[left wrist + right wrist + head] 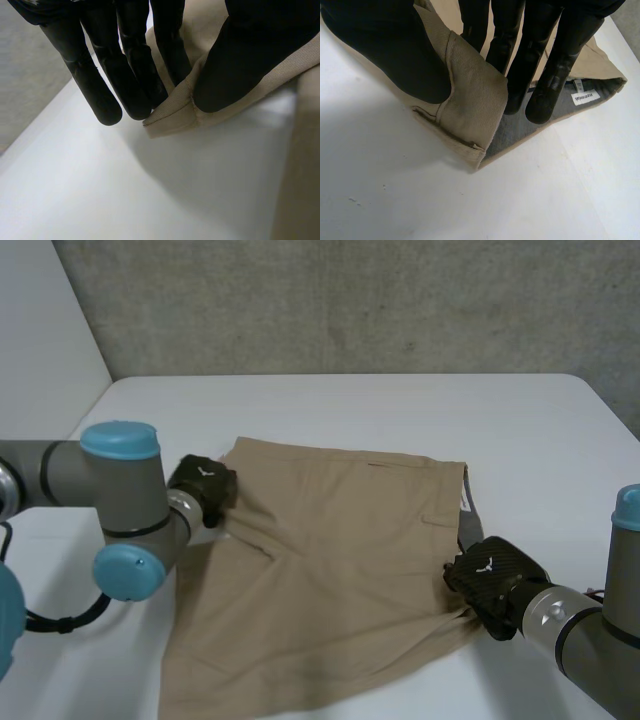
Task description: Fold the shorts.
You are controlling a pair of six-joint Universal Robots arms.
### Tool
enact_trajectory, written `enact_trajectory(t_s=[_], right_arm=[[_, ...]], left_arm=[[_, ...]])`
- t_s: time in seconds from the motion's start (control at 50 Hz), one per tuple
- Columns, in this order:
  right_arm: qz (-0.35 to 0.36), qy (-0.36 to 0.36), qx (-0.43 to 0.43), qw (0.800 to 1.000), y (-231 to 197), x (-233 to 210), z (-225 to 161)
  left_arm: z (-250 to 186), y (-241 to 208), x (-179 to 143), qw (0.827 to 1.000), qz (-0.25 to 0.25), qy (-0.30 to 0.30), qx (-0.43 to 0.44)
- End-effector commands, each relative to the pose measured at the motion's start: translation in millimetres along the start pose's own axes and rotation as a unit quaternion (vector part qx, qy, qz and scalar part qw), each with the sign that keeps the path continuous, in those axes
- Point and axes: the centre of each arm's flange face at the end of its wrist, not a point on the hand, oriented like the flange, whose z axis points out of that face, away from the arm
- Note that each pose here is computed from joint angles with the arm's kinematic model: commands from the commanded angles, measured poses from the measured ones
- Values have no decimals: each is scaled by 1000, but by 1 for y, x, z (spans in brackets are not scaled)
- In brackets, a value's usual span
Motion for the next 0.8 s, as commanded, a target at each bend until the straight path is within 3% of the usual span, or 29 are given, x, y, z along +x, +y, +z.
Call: enact_trajectory(t_s=[0.02, 0.22, 0.4, 0.56, 0.68, 0.8], right_arm=[[-2, -3, 0, 1000, -1, -2, -1], [0, -4, 0, 1000, -1, -3, -2], [39, -6, 13, 999, -6, -4, -3], [109, 23, 44, 993, -18, 12, 1], [241, 38, 84, 966, -35, 31, 8], [329, 38, 97, 939, -36, 38, 27]], left_arm=[[-26, -1, -12, 999, 1, -34, -20], [-43, 15, -7, 999, 2, -23, -47], [-63, -19, -25, 999, -6, -52, 3], [-121, -24, -16, 999, -17, -34, 9], [-179, -24, 4, 996, -83, 8, 11], [-226, -10, 16, 979, -177, 60, -80]])
